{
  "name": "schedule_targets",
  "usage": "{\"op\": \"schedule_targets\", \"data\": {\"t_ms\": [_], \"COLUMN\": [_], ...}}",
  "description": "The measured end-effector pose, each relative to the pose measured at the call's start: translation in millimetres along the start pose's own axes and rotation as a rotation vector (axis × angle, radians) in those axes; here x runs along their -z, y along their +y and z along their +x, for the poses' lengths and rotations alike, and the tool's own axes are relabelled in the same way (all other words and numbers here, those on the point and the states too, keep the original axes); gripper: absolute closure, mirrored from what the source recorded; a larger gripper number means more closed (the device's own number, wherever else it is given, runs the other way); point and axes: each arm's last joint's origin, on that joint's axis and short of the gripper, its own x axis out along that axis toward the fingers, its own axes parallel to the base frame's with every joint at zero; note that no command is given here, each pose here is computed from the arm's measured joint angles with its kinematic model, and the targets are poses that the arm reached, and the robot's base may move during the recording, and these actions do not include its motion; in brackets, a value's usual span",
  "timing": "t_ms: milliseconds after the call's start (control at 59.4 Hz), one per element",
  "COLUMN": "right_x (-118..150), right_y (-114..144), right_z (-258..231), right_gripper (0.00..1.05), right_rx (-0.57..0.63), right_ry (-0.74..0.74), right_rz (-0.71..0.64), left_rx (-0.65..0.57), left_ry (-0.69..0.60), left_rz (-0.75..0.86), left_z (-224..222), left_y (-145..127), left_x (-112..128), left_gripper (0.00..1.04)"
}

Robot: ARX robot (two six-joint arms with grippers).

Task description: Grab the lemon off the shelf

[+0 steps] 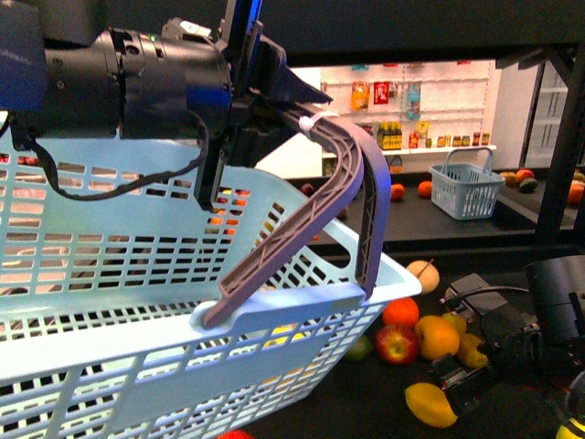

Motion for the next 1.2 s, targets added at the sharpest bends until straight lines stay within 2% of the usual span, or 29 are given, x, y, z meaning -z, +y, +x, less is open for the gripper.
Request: {"op": "schedule_targets", "data": {"t_ms": [404, 1044, 1196], "right_x": [38, 50, 52], "right_y": [1, -4, -4], "right_z": [86, 129, 132], "right_gripper": [0.07, 0.08, 0.26], "right_rx": [0.032, 0.048, 0.044], "right_ry": [0.113, 0.111, 0.120], "right_rz": [-0.026, -0.040, -0.036], "left_rx": [0.001, 0.001, 0.001], "left_ry": [0.002, 0.002, 0.002], "left_rz": [0.000, 0.000, 0.000], "left_z": [0, 0, 0], "left_y": [0, 0, 0], "left_x": [0, 0, 0], "left_gripper": [0.96, 0.96, 0.96]}}
